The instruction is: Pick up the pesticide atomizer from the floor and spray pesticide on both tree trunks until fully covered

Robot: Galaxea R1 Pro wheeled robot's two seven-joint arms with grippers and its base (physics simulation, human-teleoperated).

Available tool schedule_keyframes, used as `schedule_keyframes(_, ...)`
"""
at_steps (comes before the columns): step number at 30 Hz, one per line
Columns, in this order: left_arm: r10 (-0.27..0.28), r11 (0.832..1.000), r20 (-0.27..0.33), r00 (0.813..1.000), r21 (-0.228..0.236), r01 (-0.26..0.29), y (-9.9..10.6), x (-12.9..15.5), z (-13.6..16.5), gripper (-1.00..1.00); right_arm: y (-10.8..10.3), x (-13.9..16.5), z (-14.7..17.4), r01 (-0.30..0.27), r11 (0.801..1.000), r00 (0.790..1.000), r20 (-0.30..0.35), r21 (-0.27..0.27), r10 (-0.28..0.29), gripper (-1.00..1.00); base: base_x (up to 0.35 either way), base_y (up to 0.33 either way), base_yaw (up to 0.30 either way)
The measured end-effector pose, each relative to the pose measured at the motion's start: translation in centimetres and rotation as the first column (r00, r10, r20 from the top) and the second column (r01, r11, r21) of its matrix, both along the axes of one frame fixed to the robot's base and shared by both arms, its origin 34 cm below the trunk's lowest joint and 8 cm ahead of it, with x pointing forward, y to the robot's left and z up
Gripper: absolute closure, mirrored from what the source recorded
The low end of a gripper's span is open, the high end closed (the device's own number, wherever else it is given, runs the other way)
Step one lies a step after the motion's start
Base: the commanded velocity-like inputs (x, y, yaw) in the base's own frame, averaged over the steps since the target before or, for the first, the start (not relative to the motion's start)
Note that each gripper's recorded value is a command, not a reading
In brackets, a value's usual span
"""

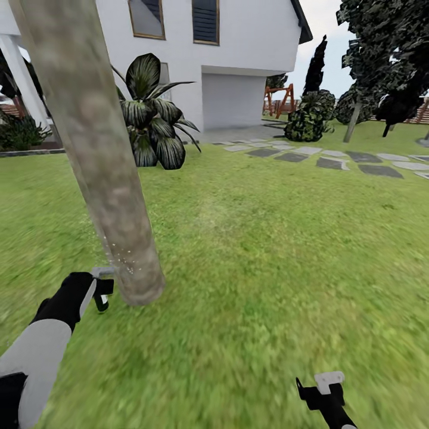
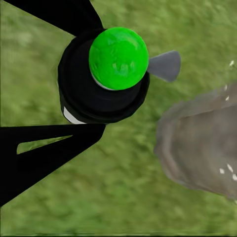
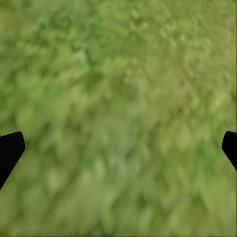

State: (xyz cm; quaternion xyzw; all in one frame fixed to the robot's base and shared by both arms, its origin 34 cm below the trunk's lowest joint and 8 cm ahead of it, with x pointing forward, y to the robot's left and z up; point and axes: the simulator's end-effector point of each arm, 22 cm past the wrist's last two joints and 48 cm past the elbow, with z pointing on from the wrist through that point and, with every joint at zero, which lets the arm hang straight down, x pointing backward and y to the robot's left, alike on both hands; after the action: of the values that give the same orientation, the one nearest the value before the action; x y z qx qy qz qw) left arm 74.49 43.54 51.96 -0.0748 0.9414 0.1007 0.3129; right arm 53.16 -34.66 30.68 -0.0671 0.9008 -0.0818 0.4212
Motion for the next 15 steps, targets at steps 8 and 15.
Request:
schedule_keyframes(8, 0.014, 1.0, 0.021, 1.0, 0.0, -0.014, 0.7, 2.6, 4.5, 1.0, -0.4, 0.0, 0.0, 0.001, 1.0, 1.0, 0.0, -0.005, -0.001, -1.0, 0.0, 0.0, 0.011)
schedule_keyframes(15, 0.01, 1.0, 0.008, 1.0, 0.004, -0.01, 0.6, 2.1, 3.7, 1.0, -0.5, 0.0, 0.0, 0.001, 1.0, 1.0, 0.0, -0.006, -0.001, -1.0, 0.001, -0.111, 0.0)
